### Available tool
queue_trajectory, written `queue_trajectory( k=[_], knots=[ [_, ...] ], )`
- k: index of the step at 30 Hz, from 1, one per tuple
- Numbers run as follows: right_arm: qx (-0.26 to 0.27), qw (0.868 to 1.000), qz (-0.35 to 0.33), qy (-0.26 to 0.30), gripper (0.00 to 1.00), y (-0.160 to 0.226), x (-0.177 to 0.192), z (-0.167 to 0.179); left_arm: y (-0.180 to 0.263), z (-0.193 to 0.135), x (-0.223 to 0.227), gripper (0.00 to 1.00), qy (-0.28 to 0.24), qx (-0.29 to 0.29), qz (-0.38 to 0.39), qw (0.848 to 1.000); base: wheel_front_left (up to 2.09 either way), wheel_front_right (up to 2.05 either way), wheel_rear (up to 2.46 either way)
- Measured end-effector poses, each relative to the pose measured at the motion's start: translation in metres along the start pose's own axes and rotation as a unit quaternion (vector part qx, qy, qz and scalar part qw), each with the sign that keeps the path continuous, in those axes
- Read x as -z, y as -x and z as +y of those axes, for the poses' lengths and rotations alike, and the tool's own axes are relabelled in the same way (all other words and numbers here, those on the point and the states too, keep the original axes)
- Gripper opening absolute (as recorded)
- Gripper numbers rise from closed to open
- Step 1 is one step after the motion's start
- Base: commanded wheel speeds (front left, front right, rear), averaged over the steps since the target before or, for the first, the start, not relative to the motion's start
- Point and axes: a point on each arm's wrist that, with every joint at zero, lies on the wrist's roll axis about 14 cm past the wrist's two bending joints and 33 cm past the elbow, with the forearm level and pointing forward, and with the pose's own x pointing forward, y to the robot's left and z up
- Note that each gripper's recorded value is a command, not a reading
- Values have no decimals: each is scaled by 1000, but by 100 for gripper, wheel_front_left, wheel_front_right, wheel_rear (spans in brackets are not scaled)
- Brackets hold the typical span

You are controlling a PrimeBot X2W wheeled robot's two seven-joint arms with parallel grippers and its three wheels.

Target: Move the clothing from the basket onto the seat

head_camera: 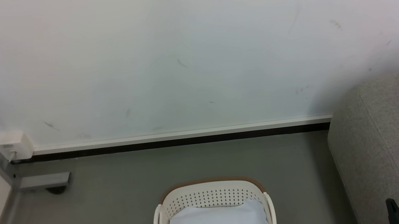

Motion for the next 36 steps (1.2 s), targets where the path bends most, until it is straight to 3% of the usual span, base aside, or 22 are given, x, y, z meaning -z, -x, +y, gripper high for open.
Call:
queue_trajectory(
  k=[16,36],
  knots=[
    [1,994,-4,-105,0,-10,-10,4,-10,-2,-6,0,104,-2,3,995,0,0,0],
    [-9,977,-9,-215,0,-20,-21,10,-19,-6,-14,0,218,6,3,976,0,0,0]
  ],
)
